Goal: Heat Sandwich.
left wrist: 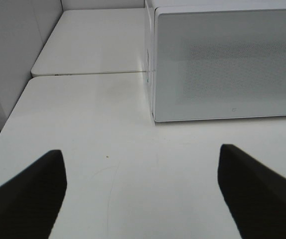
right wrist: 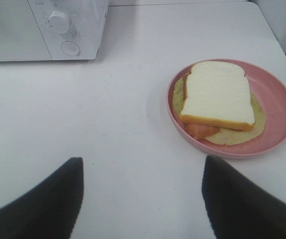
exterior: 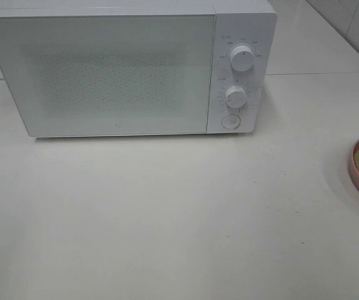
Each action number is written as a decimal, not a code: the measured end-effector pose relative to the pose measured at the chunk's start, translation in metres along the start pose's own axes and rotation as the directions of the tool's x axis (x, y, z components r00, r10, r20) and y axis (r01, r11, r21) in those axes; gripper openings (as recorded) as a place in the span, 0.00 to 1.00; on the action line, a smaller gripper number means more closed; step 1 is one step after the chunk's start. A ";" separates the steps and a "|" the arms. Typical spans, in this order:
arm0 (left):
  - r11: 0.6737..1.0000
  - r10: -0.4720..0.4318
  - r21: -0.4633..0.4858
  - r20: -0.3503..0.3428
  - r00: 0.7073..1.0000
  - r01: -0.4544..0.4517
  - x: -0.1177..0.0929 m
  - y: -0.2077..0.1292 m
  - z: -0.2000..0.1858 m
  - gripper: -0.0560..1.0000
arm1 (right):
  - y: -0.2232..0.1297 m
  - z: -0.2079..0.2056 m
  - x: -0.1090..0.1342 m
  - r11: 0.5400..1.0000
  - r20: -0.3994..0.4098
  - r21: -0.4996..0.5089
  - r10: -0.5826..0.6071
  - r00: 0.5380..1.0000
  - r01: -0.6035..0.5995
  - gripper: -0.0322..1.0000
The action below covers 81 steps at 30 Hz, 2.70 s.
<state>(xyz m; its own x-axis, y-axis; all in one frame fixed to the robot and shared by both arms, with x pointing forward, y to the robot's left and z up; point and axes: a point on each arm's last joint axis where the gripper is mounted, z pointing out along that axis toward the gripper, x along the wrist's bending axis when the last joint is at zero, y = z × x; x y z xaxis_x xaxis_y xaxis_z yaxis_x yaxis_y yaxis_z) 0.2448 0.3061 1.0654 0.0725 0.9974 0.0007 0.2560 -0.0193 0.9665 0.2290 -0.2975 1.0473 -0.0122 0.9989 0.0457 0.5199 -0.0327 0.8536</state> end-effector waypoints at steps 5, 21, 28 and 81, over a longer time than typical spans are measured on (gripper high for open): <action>0.999 -0.002 -0.044 0.006 1.000 0.002 -0.001 0.000 0.005 0.78 | 0.000 0.000 0.000 1.000 0.000 0.000 0.000 1.000 0.000 0.68; 0.982 -0.003 0.187 0.026 1.000 -0.002 -0.002 -0.014 -0.006 0.78 | 0.000 0.000 0.000 1.000 0.000 0.000 0.000 1.000 0.000 0.67; 0.980 0.034 0.193 0.083 0.996 -0.049 -0.007 -0.015 -0.006 0.78 | 0.000 0.000 0.000 1.000 0.000 0.000 0.000 1.000 0.000 0.67; 0.980 0.039 0.193 0.085 0.996 -0.055 -0.007 -0.015 -0.006 0.77 | 0.000 0.000 0.000 1.000 0.000 0.000 0.000 1.000 0.000 0.67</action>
<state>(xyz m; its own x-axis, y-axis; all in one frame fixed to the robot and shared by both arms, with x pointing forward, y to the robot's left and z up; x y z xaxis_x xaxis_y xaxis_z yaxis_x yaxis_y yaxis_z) 0.2346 0.3001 1.0524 0.1646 0.9862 0.0168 0.4324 -0.0874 0.8974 0.2290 -0.2975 1.0473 -0.0122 0.9989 0.0457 0.5199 -0.0327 0.8536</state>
